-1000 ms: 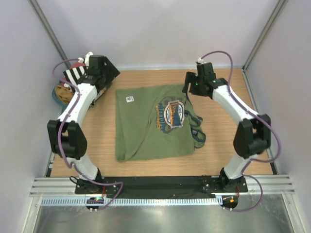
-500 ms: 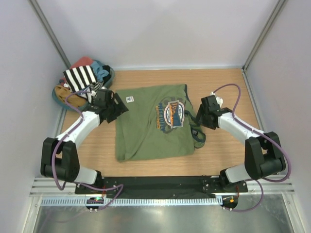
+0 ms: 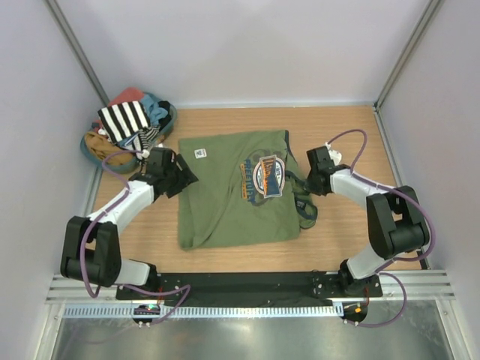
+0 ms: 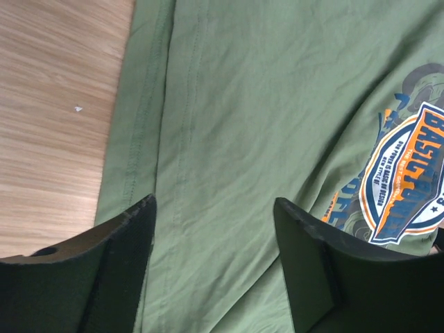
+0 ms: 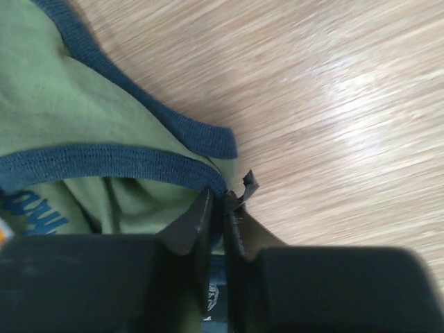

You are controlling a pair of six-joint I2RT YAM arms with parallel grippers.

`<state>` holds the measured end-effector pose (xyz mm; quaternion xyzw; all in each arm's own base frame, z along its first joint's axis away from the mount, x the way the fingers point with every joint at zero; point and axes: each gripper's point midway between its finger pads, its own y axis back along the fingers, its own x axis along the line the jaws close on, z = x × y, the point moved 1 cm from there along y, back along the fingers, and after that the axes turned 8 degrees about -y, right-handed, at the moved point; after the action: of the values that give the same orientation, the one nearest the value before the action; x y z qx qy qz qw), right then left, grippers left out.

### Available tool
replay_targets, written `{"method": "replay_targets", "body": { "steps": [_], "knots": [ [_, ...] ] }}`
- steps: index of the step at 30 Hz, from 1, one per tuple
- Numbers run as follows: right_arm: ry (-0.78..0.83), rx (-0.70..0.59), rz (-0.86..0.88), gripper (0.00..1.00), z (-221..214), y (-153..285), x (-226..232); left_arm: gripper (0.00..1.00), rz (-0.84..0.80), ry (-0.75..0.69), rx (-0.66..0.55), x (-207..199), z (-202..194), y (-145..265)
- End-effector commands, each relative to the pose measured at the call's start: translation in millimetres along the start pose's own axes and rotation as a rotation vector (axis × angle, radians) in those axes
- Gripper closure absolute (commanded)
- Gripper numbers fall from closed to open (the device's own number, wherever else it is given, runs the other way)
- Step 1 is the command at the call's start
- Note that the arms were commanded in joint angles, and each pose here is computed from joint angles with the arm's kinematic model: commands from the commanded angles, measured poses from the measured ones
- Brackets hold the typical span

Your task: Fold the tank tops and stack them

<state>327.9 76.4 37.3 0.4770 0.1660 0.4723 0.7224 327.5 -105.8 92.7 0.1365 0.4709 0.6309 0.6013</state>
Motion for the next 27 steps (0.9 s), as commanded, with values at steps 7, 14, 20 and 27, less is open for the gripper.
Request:
{"method": "replay_targets", "body": {
  "steps": [7, 14, 20, 27],
  "knots": [
    [-0.19, -0.259, -0.129, 0.99, 121.1, 11.9, -29.4, 0.5, -0.001, -0.032, -0.032, -3.9, 23.6, -21.1],
    [-0.268, -0.405, -0.146, 0.99, 251.0, 5.9, -4.3, 0.66, 0.012, -0.036, -0.028, -8.3, 38.3, -40.5],
    [-0.249, -0.406, -0.137, 0.94, 286.6, -26.1, 15.8, 0.66, 0.053, 0.018, -0.056, -2.6, 77.9, -63.2],
    [-0.273, -0.381, -0.074, 0.35, 292.4, -38.3, 12.5, 0.53, 0.124, 0.025, -0.134, 0.6, 128.7, -85.0]
  ]
}}
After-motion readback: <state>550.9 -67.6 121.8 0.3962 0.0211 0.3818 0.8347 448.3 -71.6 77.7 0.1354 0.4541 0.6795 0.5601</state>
